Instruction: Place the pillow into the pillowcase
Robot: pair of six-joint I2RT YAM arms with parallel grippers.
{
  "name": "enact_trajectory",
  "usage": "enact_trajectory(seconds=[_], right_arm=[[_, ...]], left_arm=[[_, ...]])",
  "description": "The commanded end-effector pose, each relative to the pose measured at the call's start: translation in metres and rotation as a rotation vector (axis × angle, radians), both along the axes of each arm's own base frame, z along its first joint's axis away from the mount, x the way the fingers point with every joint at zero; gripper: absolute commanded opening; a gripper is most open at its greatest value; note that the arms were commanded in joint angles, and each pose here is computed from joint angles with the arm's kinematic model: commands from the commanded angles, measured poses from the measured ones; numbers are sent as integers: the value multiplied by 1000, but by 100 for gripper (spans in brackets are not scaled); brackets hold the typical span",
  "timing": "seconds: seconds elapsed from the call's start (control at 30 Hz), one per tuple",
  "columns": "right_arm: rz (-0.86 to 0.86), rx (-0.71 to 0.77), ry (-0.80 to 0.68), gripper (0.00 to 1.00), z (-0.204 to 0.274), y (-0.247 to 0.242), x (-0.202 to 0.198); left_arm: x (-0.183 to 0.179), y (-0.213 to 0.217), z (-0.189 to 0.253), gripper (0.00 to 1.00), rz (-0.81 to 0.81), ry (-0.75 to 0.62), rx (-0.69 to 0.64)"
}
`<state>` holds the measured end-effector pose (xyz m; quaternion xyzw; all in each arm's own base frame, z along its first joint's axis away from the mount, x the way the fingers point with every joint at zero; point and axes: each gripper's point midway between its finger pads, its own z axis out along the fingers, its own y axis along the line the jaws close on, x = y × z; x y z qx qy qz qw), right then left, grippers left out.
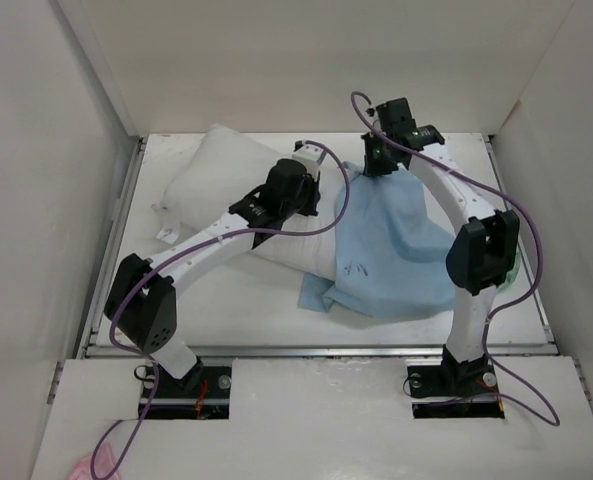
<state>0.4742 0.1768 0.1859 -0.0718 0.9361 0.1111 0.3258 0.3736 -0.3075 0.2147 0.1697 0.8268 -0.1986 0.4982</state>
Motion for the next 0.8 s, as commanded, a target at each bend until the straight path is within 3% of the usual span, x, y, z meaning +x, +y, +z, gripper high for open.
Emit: enact_trajectory(seconds=[0.0, 0.2, 0.33, 0.47, 0.63, 0.77], right_arm=[[83, 116, -242, 0, 87, 33, 19], [246, 190, -431, 0, 160, 90, 26], [384, 174, -408, 0, 139, 137, 12], [406, 136, -319, 2, 90, 152, 16], [307, 16, -295, 30, 61, 132, 32], [238, 20, -390, 64, 120, 89, 27]], left_arm=[[-6, -21, 72, 0, -108, -165, -125], [-18, -46, 101, 0, -206, -224, -148], [-6, -55, 111, 0, -198, -247, -150], [13, -56, 132, 0, -129, -289, -159], [52, -35, 110, 0, 85, -243, -115], [86, -3, 80, 0, 243, -163, -94]])
